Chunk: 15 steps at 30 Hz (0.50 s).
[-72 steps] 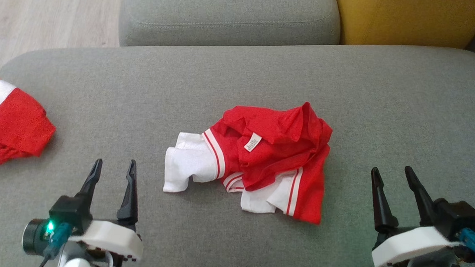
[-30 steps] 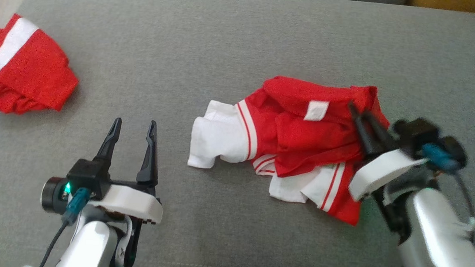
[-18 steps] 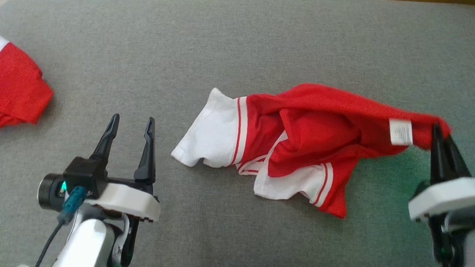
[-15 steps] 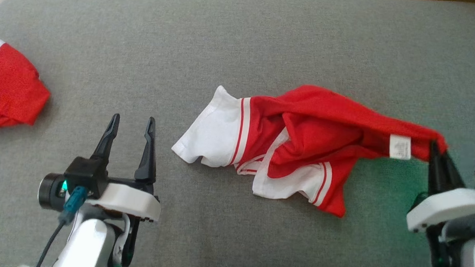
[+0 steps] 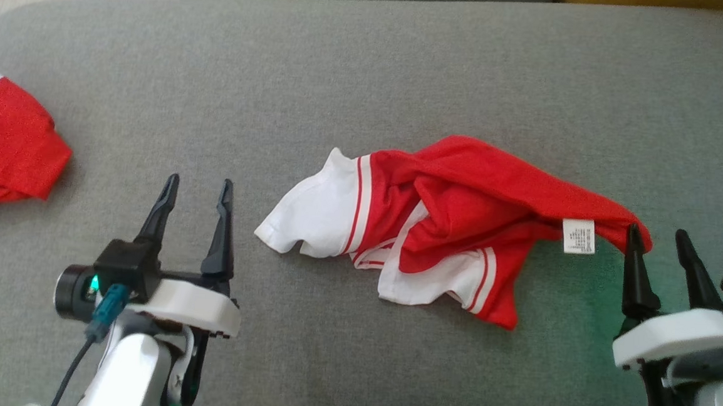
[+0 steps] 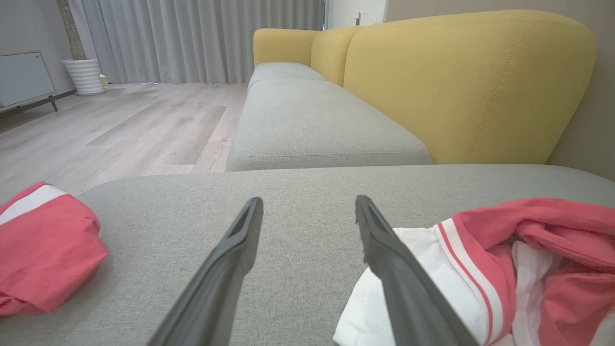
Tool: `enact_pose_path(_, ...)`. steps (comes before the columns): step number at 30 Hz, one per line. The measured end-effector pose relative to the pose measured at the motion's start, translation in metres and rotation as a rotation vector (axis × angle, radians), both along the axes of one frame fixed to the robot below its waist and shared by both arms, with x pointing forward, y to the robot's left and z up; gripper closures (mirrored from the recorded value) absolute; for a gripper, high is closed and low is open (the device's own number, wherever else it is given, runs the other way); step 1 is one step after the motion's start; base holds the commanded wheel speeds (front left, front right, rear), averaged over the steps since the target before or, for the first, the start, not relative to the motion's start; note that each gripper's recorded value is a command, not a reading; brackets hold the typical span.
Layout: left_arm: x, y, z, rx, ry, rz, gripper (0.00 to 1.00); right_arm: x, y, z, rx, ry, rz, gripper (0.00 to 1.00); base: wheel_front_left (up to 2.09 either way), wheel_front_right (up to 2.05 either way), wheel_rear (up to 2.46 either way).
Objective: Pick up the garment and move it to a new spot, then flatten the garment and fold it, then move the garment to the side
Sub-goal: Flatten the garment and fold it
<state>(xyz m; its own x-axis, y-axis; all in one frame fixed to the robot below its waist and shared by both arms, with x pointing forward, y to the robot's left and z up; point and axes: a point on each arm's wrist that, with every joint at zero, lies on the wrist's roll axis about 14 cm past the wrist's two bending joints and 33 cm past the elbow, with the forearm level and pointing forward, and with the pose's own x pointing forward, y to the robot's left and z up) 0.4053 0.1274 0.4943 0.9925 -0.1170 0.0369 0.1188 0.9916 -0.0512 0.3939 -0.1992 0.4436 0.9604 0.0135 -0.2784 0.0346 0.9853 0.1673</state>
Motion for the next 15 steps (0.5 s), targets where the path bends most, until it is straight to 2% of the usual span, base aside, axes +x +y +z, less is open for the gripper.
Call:
enact_pose_path(6, -0.005, 0.003, 0.006, -0.001, -0.014, 0.008, 0.0, -0.01, 0.0, 0.037, -0.019, -0.121, 0.004, 0.0, 0.0, 0.0, 0.0)
enact_pose_path(10, -0.013, 0.003, 0.006, -0.001, -0.014, 0.009, 0.0, -0.009, 0.014, 0.064, -0.048, -0.202, 0.05, 0.0, 0.0, 0.0, 0.0)
enact_pose_path(15, -0.021, 0.004, 0.007, 0.003, -0.016, 0.017, 0.0, -0.016, 0.03, 0.079, -0.067, -0.239, 0.098, 0.0, 0.0, 0.0, 0.0)
